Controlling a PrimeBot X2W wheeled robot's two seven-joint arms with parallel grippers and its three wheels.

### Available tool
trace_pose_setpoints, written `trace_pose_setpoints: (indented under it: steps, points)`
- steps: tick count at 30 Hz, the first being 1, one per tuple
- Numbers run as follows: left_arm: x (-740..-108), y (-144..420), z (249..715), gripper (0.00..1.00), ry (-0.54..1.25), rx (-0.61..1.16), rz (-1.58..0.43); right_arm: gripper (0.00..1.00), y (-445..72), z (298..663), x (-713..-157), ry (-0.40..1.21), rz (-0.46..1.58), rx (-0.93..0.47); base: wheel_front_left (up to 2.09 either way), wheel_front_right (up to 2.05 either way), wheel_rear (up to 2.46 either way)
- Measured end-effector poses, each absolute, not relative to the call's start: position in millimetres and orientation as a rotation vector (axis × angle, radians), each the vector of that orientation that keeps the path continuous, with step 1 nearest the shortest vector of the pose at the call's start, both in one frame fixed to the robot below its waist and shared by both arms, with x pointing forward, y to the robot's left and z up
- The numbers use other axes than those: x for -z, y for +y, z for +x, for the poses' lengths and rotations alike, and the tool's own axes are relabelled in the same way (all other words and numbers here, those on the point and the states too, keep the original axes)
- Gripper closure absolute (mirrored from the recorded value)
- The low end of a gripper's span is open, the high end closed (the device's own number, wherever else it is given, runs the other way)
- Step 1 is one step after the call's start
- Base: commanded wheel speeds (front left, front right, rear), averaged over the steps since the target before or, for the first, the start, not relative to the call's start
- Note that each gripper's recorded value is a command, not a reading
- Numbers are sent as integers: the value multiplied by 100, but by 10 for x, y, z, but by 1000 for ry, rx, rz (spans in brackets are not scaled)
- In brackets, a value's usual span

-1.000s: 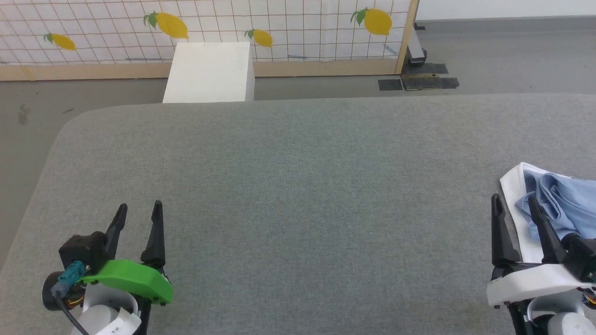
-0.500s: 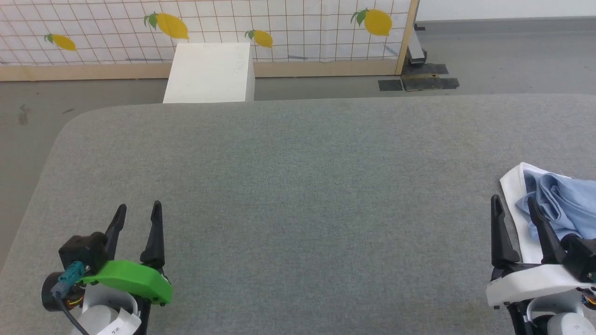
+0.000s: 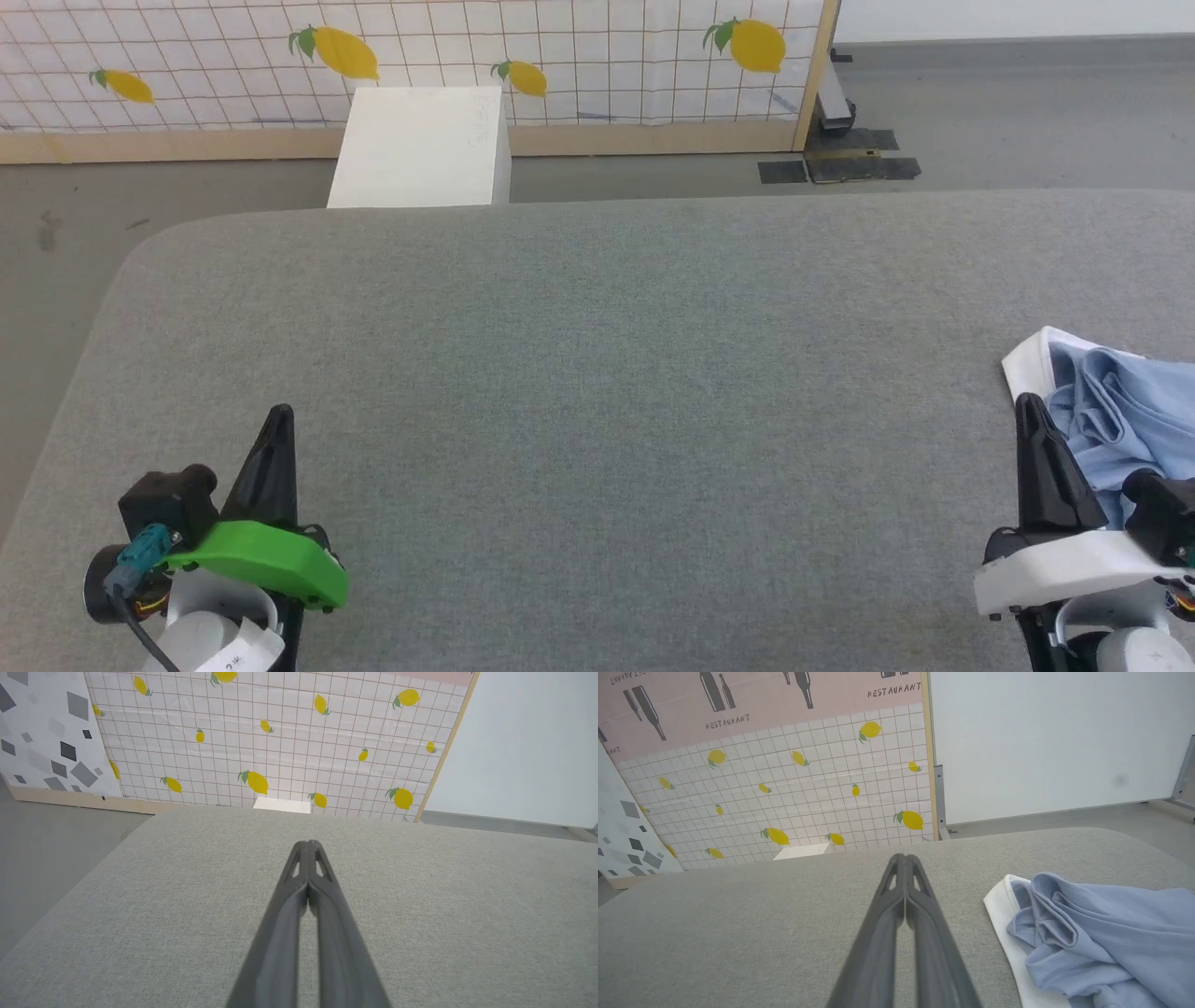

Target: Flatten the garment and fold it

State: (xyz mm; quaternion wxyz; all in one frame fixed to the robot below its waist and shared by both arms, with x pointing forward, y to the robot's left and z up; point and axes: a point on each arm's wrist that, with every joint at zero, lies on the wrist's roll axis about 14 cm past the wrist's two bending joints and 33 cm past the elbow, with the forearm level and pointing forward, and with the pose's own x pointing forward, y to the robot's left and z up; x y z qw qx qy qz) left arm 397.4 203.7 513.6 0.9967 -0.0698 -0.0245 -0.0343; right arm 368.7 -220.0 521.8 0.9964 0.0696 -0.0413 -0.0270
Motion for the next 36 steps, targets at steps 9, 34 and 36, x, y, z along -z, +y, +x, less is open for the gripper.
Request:
trace_pose_setpoints:
  steps: [9,34,36]
  points:
    - [-5173,1995,3974,100,-53,74,-126,100,-2156,3694,-5221,-74,131,40,0,0,0]
    - [-5207,1901,3926,100,-46,79,-94,100,-2031,3711,-5242,-57,93,-1,0,0,0]
    - [-5218,1892,3925,100,-50,78,-95,100,-2022,3712,-5247,-58,90,-4,0,0,0]
